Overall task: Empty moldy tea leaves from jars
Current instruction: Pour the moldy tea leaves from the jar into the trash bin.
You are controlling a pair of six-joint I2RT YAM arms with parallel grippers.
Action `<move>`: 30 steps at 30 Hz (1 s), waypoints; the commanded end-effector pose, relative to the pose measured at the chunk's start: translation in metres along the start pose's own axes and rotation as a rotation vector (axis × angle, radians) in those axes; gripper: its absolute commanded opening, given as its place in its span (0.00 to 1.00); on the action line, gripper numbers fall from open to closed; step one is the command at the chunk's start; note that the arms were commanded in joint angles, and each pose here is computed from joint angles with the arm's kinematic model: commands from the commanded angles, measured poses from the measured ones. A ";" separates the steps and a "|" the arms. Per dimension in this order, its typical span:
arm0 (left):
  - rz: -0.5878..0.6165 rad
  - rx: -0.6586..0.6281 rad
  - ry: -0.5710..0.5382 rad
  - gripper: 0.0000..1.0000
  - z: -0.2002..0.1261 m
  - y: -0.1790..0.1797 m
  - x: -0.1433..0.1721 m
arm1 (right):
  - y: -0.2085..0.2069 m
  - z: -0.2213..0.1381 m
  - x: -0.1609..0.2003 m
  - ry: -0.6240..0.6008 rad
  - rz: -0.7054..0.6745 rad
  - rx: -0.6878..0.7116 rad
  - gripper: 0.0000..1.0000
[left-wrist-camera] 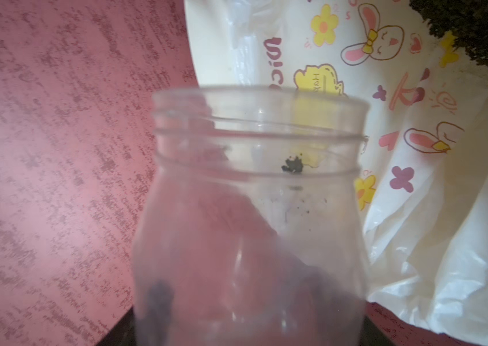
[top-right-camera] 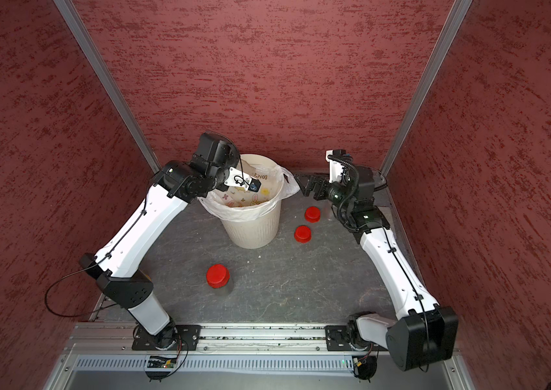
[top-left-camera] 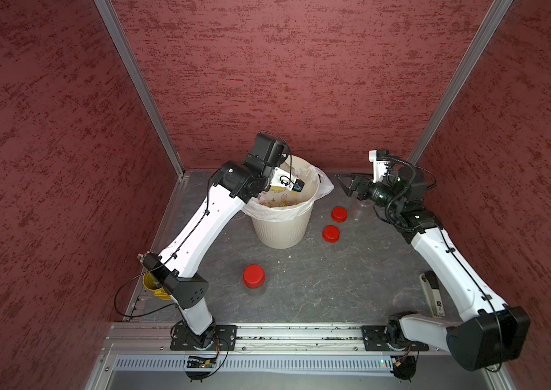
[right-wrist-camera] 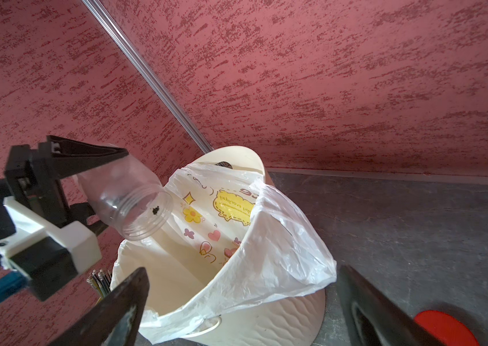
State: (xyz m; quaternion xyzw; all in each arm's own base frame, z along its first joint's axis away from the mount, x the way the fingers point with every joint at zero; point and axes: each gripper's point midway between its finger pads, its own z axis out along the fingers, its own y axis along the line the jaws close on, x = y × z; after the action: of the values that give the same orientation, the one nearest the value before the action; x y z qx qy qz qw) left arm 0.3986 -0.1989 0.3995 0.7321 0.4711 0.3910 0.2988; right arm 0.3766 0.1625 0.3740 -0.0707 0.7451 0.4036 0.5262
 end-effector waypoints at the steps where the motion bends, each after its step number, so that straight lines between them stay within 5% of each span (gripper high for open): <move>1: 0.005 0.046 0.001 0.69 0.007 -0.017 0.001 | 0.008 -0.004 -0.011 -0.037 -0.020 -0.026 0.99; 4: 0.010 0.085 0.008 0.69 0.015 -0.030 0.000 | 0.007 -0.003 -0.010 -0.029 -0.016 -0.029 0.99; 10: -0.003 -0.058 -0.013 0.69 -0.016 0.017 -0.003 | 0.010 -0.005 -0.014 -0.035 -0.027 -0.028 0.99; 16: -0.041 0.065 0.045 0.69 0.006 -0.024 0.020 | 0.007 -0.004 -0.007 -0.025 -0.011 -0.030 0.99; 22: -0.019 -0.054 0.008 0.69 -0.019 0.016 0.012 | 0.010 -0.005 -0.015 -0.036 -0.025 -0.026 0.99; 30: -0.066 0.024 0.013 0.69 0.005 -0.021 0.008 | 0.008 -0.003 -0.008 -0.018 -0.006 -0.034 0.99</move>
State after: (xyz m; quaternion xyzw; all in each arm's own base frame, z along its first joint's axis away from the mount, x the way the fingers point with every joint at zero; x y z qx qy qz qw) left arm 0.3912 -0.1861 0.3784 0.7356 0.4854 0.3823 0.2778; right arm 0.3761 0.1631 0.3741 -0.0705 0.7450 0.4062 0.5243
